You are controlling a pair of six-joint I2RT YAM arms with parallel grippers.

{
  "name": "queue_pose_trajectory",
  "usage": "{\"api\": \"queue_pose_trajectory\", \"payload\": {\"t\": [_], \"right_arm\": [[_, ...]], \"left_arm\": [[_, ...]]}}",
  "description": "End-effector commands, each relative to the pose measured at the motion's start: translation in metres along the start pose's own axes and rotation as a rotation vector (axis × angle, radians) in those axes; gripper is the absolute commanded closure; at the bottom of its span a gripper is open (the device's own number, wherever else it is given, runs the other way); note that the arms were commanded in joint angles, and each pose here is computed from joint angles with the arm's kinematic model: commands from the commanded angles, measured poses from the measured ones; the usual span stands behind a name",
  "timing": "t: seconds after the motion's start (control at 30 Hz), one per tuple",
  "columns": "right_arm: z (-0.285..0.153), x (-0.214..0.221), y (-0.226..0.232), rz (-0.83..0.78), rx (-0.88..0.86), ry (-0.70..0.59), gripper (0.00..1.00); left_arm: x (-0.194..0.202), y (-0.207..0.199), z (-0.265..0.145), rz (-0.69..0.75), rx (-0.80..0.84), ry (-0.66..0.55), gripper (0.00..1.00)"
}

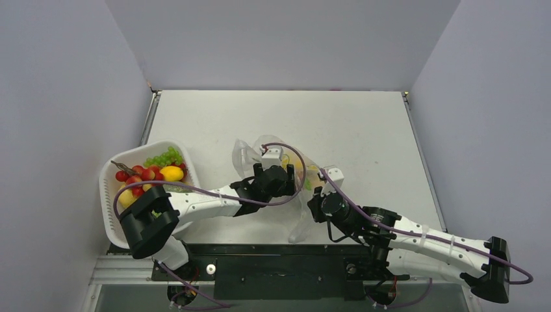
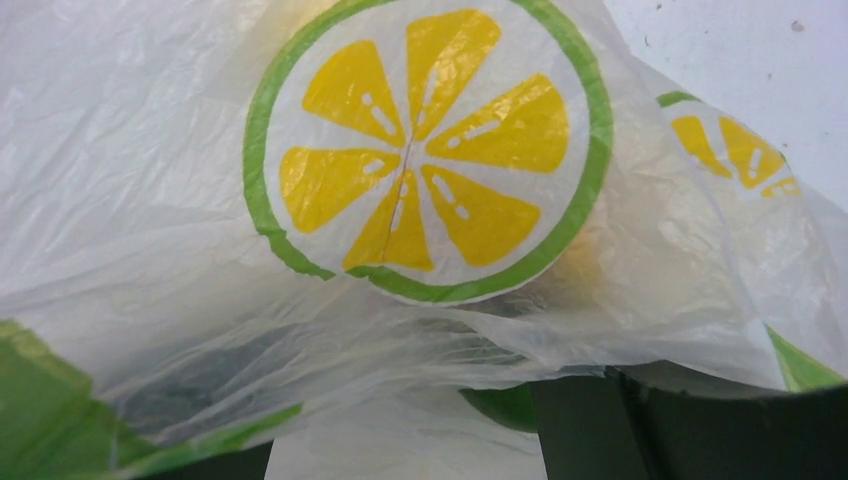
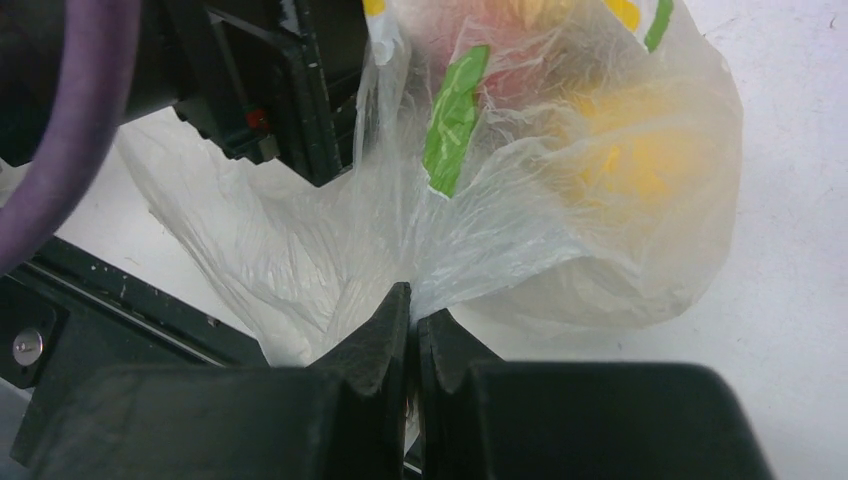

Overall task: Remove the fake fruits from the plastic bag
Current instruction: Adjust the plastic bag at the center of the board.

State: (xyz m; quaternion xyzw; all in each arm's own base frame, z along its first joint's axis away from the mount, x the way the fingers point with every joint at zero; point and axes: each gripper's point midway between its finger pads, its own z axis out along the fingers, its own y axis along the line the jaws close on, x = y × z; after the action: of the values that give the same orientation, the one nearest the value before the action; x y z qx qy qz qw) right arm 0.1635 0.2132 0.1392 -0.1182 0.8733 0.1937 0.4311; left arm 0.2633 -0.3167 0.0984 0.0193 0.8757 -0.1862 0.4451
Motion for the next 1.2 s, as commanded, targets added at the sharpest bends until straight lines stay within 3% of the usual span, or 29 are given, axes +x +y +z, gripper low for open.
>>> {"api": "queue_pose_trajectory", "payload": {"t": [0.0,0.23,0.33,0.47,0.67,0.83,1.03,1.17], "right_arm": [[-0.007,-0.022,0.002,0.001,-0.003,-0.058,1.00],[-0.005,-0.037,0.007,-0.035,-0.008,-0.086,1.00],[0.008,-0.056,0.016,-0.088,-0.016,-0.117,1.00],[0.025,-0.106,0.043,-0.149,-0.057,-0.159,1.00],[0.038,-0.132,0.104,-0.255,-0.234,-0.145,1.00],[0.025,-0.113,0.107,-0.282,-0.253,-0.126,1.00],[0.012,-0.063,0.061,-0.205,-0.192,-0.065,1.00],[-0.004,-0.052,0.042,-0.132,-0.178,-0.079,1.00]], "left_arm": [[-0.038,-0.026,0.005,-0.068,0.037,-0.089,0.25],[-0.043,-0.026,-0.028,-0.131,0.149,-0.085,0.28],[-0.042,-0.007,-0.037,-0.132,0.145,-0.072,0.28],[-0.036,0.015,-0.044,-0.159,0.153,-0.023,0.29],[-0.008,0.030,-0.049,-0.193,0.185,0.011,0.32],[-0.002,0.030,-0.051,-0.187,0.199,0.026,0.33],[0.000,0.013,-0.062,-0.186,0.263,0.054,0.36],[-0.011,0.012,-0.067,-0.198,0.250,0.008,0.36]]}}
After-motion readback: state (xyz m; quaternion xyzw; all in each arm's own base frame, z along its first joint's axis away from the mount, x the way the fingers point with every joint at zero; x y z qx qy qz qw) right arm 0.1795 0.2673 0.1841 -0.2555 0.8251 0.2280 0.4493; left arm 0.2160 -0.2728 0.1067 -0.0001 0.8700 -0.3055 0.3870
